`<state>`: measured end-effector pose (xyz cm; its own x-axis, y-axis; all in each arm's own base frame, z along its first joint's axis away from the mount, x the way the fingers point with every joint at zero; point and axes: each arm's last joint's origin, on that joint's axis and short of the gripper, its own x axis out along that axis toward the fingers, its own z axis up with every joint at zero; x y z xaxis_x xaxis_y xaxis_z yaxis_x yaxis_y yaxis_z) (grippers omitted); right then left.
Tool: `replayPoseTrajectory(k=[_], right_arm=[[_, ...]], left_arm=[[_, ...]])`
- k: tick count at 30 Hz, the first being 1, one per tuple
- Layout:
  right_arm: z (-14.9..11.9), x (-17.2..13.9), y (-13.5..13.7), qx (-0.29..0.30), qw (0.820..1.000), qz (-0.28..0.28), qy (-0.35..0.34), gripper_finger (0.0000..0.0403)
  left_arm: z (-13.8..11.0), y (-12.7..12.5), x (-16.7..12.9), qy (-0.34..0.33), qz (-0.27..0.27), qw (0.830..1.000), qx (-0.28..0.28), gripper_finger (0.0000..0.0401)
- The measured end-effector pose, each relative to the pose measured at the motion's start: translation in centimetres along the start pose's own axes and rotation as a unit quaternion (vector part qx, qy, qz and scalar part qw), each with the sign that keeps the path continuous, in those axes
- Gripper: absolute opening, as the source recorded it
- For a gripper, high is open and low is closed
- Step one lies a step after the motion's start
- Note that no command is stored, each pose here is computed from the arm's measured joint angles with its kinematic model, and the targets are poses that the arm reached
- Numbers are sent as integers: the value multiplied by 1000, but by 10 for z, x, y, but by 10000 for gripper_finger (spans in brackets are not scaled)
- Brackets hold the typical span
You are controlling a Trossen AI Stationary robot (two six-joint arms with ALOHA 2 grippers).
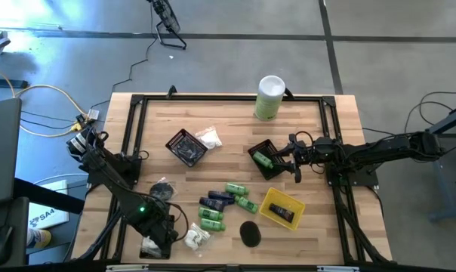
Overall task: Pick & Place Travel size toiletries
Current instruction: Put the shampoo bottle into the top right black bin
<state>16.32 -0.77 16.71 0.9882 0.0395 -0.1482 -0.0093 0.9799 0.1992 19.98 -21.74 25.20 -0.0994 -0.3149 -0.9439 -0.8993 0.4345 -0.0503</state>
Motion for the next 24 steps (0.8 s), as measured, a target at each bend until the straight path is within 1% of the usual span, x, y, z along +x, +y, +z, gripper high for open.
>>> replayPoseTrajectory(k=[2,6,9,11,14,16,18,21,24], right_arm=[[0,0,0,0,1000,0,0,179],[0,0,0,0,1000,0,-1,179],[1,0,0,0,1000,1,-6,179],[3,0,1,-1,1000,3,-15,179],[5,0,1,-2,1000,4,-24,179],[6,0,1,-3,1000,5,-30,179],[7,0,0,-3,999,-8,-37,179],[9,-1,-1,-3,998,-36,-51,179],[11,-1,-2,-1,996,-57,-68,179]], left_arm=[[1,1,0,-2,7,1000,8,87],[1,3,-2,-14,4,999,52,94],[3,6,-11,-52,-20,995,82,92],[7,6,-18,-80,-41,991,103,84],[15,9,-33,-132,-74,977,151,65],[23,10,-43,-188,-85,959,193,49],[31,10,-51,-255,-88,933,238,33],[46,9,-63,-358,-68,883,297,10],[61,4,-74,-438,-39,831,340,3]])
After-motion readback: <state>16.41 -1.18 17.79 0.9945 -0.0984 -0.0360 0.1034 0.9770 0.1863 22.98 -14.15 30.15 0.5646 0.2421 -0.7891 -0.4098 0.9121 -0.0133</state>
